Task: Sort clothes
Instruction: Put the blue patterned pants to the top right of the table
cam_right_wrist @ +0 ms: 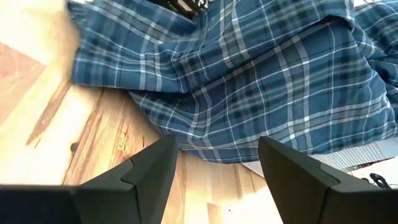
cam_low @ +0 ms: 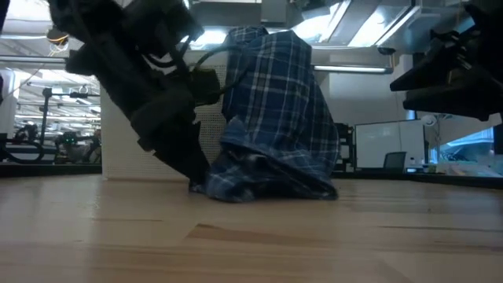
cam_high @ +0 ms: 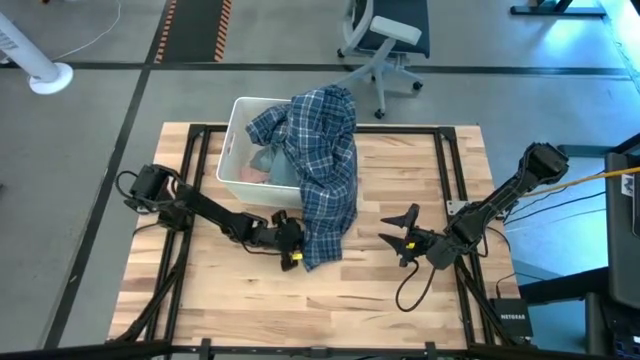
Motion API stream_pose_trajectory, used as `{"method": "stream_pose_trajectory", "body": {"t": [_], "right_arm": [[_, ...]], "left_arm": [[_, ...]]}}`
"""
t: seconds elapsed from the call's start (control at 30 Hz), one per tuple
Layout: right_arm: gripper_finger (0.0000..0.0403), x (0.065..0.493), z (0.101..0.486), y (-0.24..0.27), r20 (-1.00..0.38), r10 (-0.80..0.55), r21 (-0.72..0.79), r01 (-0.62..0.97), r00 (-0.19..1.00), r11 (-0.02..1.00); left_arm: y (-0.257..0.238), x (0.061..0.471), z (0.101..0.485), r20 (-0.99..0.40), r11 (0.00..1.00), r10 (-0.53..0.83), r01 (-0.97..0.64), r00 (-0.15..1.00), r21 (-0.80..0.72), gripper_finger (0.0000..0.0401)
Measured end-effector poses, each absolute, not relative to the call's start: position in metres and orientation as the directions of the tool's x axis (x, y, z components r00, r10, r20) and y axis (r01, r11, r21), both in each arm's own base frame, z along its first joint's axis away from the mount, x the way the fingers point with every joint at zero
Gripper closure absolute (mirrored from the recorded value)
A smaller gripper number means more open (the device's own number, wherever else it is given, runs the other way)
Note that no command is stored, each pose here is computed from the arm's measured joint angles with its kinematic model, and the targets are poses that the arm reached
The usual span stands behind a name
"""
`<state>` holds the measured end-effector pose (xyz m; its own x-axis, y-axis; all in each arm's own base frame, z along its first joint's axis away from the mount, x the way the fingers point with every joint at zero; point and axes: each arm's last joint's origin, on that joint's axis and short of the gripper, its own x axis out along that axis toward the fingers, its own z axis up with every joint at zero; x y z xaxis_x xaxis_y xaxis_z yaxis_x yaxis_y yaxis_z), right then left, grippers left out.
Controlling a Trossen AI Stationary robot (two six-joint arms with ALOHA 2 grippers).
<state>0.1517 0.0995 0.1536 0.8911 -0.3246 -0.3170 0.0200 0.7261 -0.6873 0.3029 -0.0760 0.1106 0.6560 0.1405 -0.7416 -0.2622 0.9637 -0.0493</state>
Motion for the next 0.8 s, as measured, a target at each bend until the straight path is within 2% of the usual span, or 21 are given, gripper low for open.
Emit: {"method": "stream_pose_trajectory", "body": {"t": [0.13,0.23,0.47,0.63,0.8], "right_arm": [[0.0159,0.152,0.154,0.100,-0.317,-0.325,-0.687,0.020,0.891,0.726],[0.0159,0.152,0.154,0.100,-0.317,-0.324,-0.686,0.020,0.891,0.727],[0.0159,0.152,0.153,0.099,-0.320,-0.325,-0.674,0.028,0.890,0.739],[0.0159,0.151,0.153,0.099,-0.321,-0.326,-0.675,0.027,0.889,0.738],[0.0159,0.151,0.150,0.099,-0.334,-0.332,-0.684,0.016,0.882,0.730]], "left_arm": [[-0.094,0.315,0.124,-0.739,0.981,-0.011,-0.135,0.674,-0.138,0.0390],[-0.108,0.329,0.144,-0.686,0.989,-0.080,-0.027,0.723,-0.143,0.0397],[-0.112,0.363,0.208,-0.517,0.992,-0.079,0.120,0.852,0.046,0.0397],[-0.097,0.370,0.280,-0.311,0.957,0.089,0.005,0.946,0.290,0.0398],[-0.070,0.356,0.352,-0.111,0.856,0.302,-0.218,0.947,0.468,0.0398]]}}
